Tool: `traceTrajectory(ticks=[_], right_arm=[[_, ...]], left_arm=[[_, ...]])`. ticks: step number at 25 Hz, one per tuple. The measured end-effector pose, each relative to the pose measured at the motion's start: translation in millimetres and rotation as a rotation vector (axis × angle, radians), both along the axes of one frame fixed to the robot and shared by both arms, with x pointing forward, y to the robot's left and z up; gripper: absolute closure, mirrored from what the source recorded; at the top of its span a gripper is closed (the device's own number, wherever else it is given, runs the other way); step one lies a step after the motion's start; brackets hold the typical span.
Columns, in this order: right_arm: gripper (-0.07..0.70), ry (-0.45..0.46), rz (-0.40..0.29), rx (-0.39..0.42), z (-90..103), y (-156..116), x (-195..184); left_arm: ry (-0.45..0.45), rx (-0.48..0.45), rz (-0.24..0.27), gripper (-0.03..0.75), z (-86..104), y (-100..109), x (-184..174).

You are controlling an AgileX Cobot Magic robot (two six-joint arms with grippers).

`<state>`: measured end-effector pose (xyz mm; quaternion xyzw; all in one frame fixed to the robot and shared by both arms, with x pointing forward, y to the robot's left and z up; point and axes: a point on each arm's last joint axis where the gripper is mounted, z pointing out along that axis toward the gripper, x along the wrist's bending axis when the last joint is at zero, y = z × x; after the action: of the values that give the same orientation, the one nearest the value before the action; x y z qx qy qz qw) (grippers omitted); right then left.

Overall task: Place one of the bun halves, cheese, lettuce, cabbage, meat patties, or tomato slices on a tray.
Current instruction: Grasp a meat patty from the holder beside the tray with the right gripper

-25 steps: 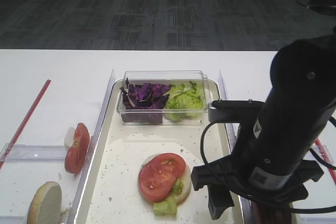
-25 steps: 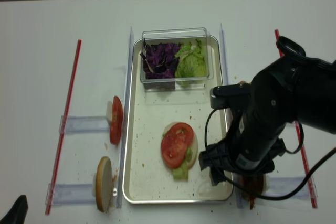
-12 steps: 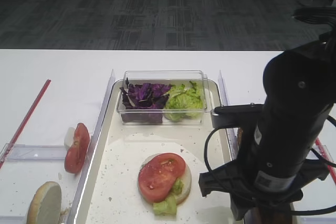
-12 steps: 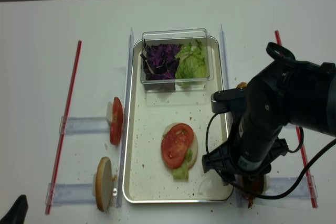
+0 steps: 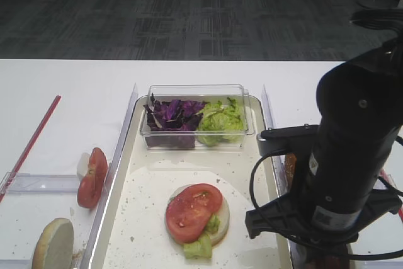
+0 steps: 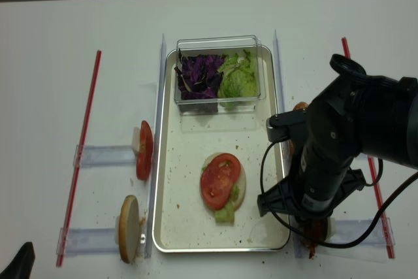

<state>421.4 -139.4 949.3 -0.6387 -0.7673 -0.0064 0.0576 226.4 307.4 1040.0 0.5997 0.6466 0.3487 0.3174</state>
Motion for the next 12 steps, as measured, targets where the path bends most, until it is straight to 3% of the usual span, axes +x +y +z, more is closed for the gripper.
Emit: traceTrajectory(ticks=[8,12], right_arm=[[0.516,0.003,0.0,-0.003,0.0,-0.2,-0.2],[0.516,-0.006,0.005,0.006,9.4,1.0,1.1]], left_arm=[[0.0,0.0,0.0,0.044,0.0,0.0,0.0],[0.0,0.0,0.0,0.044,0.0,0.0,0.0]])
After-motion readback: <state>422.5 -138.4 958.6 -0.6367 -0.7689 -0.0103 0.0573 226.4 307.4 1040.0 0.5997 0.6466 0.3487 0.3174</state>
